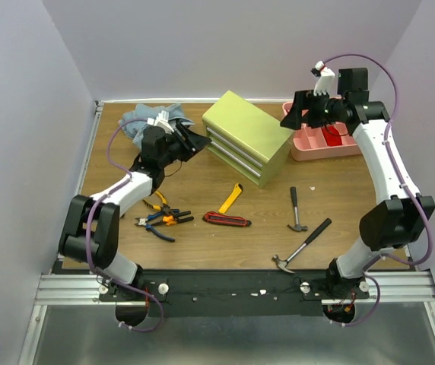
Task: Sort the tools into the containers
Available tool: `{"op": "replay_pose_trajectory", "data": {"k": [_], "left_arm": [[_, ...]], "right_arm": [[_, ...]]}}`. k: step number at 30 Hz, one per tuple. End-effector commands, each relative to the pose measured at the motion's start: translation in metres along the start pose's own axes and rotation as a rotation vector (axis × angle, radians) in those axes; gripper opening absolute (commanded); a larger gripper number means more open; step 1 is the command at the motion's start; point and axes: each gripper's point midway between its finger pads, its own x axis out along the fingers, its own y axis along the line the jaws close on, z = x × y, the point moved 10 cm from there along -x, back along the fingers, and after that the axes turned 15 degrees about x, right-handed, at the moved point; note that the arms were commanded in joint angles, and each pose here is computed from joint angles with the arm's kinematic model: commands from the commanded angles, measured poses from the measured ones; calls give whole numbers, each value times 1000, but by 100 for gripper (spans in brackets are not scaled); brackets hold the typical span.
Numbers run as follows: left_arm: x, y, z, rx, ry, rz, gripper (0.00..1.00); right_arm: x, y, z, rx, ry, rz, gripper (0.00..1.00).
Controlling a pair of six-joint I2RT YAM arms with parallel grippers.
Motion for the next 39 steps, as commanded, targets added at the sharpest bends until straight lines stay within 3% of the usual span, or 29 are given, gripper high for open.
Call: {"op": "replay_pose_trajectory", "data": {"k": [1,6,12,30,39], "left_arm": [[13,17,-14,-139,-42,-39,58],[29,36,-14,-168,-64,-44,57],[64,48,-10,-169,-49,-119,44],[101,67,-13,-217,-65,-192,43],[114,71,-13,-233,-68,-280,34]], "right_arm": [[18,8,14,24,-3,69,91],[37,16,25,-6,3,87,90],[66,20,23,-27,27,79,90],[95,-1,4,-26,107,-5,90],[103,4,-6,-67,150,17,90]]}}
